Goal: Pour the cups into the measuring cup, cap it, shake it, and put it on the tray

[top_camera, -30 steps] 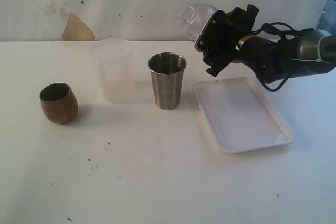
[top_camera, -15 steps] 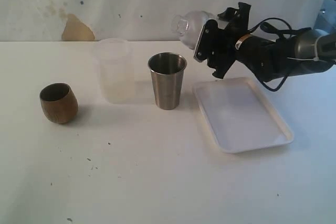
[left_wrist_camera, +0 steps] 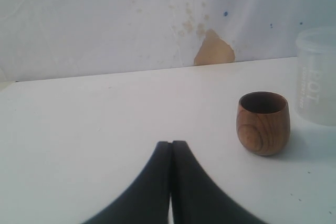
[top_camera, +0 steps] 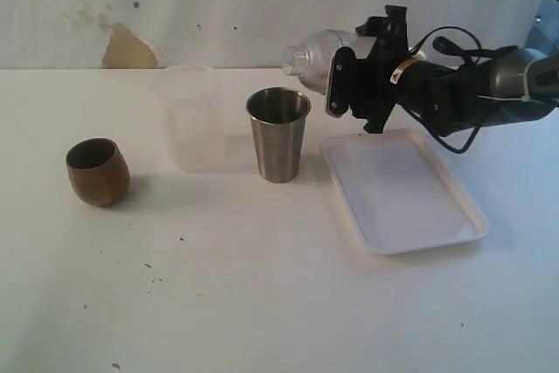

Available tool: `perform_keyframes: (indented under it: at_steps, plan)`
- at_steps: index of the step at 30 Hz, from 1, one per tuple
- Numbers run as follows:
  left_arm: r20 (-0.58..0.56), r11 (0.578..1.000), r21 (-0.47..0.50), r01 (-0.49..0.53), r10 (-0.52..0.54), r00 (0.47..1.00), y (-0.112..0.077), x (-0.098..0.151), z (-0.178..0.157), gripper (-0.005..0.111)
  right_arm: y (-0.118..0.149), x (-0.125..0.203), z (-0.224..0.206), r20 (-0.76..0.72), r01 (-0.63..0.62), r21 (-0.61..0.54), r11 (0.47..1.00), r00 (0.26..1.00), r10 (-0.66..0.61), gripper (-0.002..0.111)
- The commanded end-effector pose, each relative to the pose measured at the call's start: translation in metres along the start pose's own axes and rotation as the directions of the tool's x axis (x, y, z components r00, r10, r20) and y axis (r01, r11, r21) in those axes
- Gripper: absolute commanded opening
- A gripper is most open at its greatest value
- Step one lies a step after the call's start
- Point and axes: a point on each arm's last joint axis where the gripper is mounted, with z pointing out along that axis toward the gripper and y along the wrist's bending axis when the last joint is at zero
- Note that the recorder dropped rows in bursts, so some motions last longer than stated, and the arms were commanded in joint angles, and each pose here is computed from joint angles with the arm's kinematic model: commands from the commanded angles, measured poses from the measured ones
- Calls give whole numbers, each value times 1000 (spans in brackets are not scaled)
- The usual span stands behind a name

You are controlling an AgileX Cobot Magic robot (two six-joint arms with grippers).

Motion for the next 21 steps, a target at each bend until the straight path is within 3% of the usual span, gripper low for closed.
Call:
perform_keyframes:
  at_steps: [1, 21]
  plan:
    - [11, 1000, -4, -6, 6, 1000, 0, 1, 0, 0, -18, 0, -2, 5, 69, 90, 994, 998, -70, 0]
    - [11, 1000, -4, -6, 6, 1000, 0, 1, 0, 0, -20, -1, -3, -6, 223, 117, 968, 975, -223, 0]
